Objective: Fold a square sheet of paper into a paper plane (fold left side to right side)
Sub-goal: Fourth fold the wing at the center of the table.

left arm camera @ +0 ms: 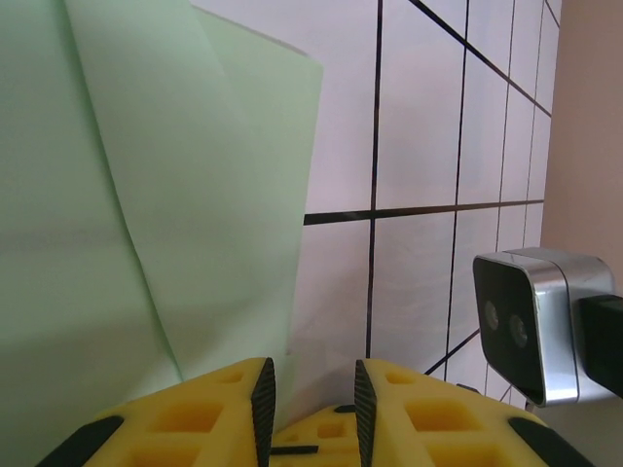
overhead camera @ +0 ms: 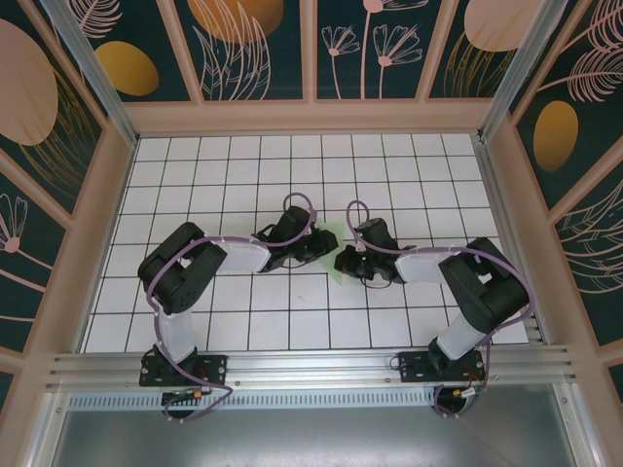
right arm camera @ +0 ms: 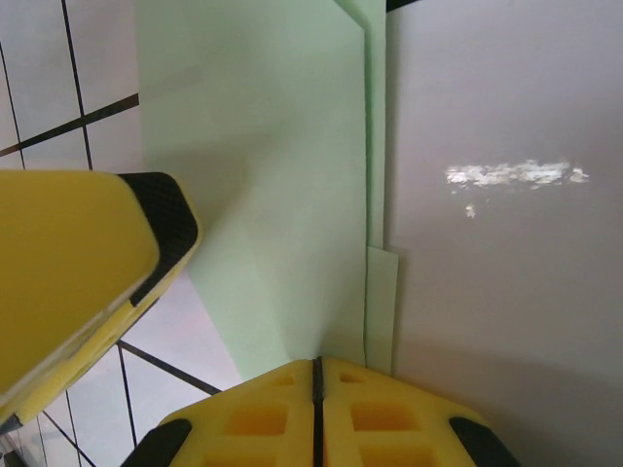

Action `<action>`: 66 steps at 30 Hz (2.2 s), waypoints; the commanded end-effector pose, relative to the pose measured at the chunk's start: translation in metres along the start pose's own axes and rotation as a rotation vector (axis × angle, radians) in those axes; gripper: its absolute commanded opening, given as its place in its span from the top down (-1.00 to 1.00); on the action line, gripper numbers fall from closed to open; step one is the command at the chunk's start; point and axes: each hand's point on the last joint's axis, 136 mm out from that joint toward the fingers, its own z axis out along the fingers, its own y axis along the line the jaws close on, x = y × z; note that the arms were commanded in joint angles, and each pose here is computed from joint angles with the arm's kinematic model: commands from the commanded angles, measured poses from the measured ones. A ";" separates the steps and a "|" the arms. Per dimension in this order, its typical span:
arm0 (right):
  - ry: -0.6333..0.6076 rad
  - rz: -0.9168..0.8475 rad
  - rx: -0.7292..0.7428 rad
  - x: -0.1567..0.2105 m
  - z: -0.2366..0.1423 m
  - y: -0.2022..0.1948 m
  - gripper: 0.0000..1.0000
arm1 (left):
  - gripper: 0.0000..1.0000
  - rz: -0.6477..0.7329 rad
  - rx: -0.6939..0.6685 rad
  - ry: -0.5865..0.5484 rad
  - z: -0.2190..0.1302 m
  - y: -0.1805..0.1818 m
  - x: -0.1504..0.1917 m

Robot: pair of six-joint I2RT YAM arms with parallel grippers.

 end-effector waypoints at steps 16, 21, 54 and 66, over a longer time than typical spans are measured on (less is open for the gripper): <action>0.101 0.024 0.197 0.031 0.011 -0.051 0.78 | 0.38 -0.084 -0.084 0.002 0.019 0.027 0.020; 0.111 0.017 0.222 0.033 0.012 -0.055 0.78 | 0.37 -0.088 -0.163 -0.026 0.021 0.049 0.019; 0.170 -0.001 0.292 0.051 0.013 -0.072 0.77 | 0.19 -0.027 -0.236 -0.160 0.024 0.048 -0.066; 0.179 -0.004 0.293 0.054 0.013 -0.074 0.77 | 0.12 -0.015 -0.172 -0.174 0.037 0.029 -0.094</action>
